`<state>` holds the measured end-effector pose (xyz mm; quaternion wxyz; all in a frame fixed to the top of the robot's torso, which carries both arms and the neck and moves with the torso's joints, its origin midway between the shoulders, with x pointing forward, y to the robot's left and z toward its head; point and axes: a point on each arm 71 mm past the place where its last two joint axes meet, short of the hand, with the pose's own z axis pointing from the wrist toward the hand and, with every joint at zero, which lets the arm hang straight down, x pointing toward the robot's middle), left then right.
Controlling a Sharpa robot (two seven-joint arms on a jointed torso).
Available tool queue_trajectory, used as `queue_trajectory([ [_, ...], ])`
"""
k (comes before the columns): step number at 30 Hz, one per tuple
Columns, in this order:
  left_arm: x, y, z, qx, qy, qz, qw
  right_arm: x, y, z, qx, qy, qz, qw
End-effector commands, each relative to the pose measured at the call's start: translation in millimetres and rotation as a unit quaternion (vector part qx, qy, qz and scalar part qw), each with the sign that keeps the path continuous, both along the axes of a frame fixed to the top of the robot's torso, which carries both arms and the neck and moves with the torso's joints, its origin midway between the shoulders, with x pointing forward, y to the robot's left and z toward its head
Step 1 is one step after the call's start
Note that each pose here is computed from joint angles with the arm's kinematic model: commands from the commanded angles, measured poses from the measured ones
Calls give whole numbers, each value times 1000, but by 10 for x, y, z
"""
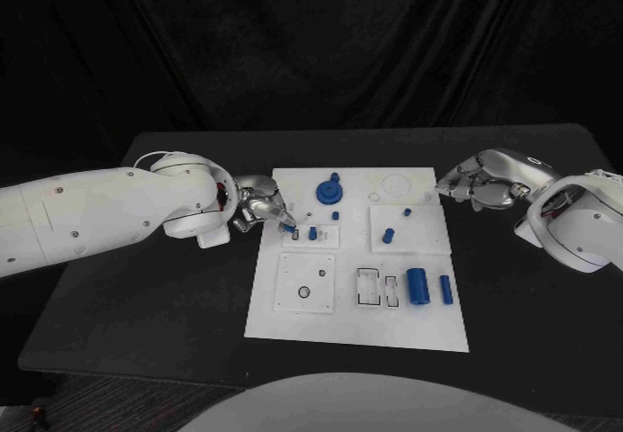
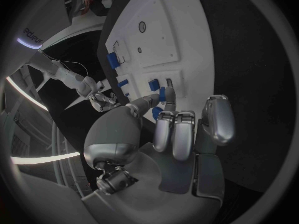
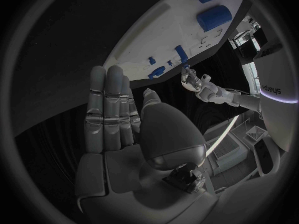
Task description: Assemble the parts on the task board
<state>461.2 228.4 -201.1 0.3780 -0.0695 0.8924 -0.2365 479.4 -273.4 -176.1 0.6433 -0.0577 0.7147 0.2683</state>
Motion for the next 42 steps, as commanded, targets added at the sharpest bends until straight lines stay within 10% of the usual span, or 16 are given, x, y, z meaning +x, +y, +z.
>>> queue_trajectory([
  [1,-10,-17,-26,-5,7,-4,1000,-6,-3,0,2,-5,-3,1000],
  [42,19,-41,-157,-6,12,-1,1000,-2,-8,-8,7,0,-6,1000],
])
